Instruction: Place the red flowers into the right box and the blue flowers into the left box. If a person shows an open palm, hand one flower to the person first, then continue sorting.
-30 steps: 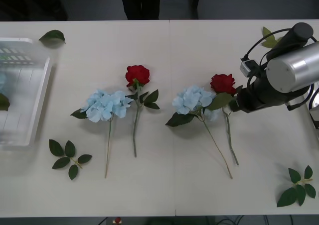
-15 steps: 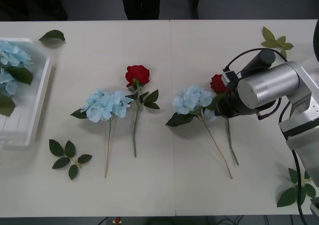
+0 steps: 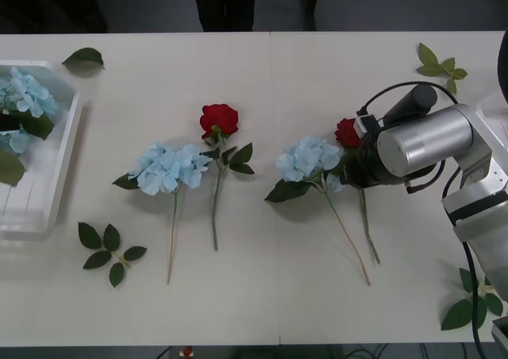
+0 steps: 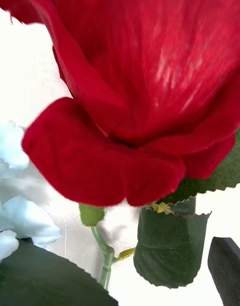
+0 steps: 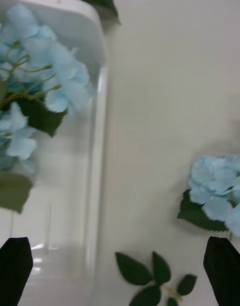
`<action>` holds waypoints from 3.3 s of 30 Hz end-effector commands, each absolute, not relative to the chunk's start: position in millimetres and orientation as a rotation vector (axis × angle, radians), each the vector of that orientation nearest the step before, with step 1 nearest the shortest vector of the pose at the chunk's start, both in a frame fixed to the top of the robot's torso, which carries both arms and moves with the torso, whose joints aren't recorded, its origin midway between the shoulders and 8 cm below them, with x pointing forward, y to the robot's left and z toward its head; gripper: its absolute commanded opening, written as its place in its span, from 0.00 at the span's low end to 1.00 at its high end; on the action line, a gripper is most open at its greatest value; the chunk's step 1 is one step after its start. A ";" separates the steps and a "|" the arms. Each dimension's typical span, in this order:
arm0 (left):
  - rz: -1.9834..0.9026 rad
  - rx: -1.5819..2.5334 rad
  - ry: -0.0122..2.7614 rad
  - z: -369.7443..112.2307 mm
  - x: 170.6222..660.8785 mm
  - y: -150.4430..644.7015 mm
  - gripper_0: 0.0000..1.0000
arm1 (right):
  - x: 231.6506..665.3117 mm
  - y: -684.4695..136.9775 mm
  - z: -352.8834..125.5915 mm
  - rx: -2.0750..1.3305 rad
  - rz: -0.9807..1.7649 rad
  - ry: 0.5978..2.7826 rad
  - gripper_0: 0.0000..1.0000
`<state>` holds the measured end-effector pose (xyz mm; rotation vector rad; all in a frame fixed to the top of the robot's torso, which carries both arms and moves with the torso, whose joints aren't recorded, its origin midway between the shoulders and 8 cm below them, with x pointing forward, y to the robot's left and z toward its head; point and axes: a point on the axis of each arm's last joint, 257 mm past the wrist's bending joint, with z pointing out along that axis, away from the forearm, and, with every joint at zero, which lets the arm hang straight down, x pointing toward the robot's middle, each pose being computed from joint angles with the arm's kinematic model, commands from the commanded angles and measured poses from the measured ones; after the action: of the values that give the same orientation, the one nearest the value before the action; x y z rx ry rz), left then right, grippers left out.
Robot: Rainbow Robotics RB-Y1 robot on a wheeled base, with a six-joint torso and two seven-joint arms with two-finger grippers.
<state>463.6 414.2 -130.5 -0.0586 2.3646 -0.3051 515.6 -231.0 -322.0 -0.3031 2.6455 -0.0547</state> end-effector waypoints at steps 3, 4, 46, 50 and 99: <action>-0.342 -0.082 2.266 -122.2 492.7 329.6 1.00 | 511.9 -226.9 -324.7 -0.247 -0.021 2.644 1.00; -0.344 -0.092 2.269 -126.7 492.3 320.9 1.00 | 511.9 -226.6 -325.1 -0.245 -0.018 2.643 1.00; 0.052 0.065 2.289 -313.0 503.9 190.9 1.00 | 498.0 -221.7 -349.0 -0.171 0.060 2.654 0.18; 0.069 0.073 2.298 -317.5 503.9 194.7 0.83 | 498.2 -221.4 -349.8 -0.169 0.062 2.652 0.00; 0.036 -0.004 2.333 -207.3 489.8 244.9 0.00 | 587.8 -219.7 -3.7 -0.472 0.069 1.584 0.00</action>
<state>485.0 248.4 -225.3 -0.0207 2.3734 0.0290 591.7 -243.3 -21.6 -0.4285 1.6750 0.0600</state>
